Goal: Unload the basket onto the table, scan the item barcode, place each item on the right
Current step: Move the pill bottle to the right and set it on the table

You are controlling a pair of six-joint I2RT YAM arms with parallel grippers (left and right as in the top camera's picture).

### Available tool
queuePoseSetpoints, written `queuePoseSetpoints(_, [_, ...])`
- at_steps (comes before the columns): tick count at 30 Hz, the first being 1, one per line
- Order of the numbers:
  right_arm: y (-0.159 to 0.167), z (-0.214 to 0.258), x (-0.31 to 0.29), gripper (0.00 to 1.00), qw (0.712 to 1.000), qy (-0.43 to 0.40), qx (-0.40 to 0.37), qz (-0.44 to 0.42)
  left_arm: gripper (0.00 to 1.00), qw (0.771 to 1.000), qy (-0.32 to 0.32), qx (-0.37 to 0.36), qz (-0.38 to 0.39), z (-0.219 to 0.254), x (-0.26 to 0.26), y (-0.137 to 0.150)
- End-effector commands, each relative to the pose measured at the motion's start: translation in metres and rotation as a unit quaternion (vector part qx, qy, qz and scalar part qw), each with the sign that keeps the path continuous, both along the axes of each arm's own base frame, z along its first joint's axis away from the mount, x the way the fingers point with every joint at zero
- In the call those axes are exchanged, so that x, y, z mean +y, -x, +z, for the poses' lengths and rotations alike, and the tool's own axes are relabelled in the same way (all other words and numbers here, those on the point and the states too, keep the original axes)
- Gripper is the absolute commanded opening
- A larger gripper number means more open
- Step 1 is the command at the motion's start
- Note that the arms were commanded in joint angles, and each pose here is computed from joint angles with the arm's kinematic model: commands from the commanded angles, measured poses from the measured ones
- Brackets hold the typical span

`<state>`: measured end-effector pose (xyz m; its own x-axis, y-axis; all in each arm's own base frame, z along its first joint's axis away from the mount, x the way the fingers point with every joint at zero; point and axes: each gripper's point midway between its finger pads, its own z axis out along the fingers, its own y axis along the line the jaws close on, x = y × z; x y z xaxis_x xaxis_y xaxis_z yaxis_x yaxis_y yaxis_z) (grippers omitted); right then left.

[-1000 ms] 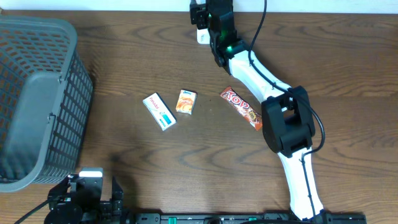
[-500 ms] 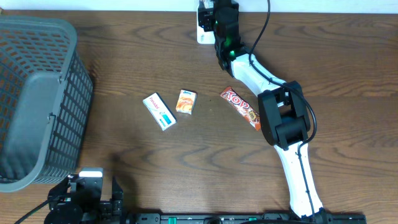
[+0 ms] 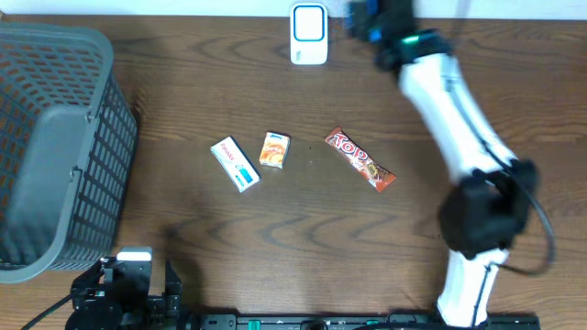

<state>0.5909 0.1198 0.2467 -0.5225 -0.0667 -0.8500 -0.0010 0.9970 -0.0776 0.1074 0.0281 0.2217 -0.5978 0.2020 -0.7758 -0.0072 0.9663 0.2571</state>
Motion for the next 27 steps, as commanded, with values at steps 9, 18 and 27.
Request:
queuePoseSetpoints(9, [0.123, -0.113, -0.313, 0.70, 0.903, -0.016, 0.292, -0.315, 0.99, 1.000, 0.002, -0.005, -0.004, 0.002, -0.001, 0.001])
queuePoseSetpoints(18, [0.195, -0.203, -0.403, 0.68, 0.820, -0.127, 0.385, -0.405, 0.99, 1.000, 0.002, -0.005, -0.004, 0.002, -0.001, 0.001])
queuePoseSetpoints(27, [0.226, -0.251, -0.420, 0.99, 0.780, -0.189, 0.425, -0.419, 0.99, 1.000, 0.002, -0.005, -0.004, 0.002, -0.001, 0.001])
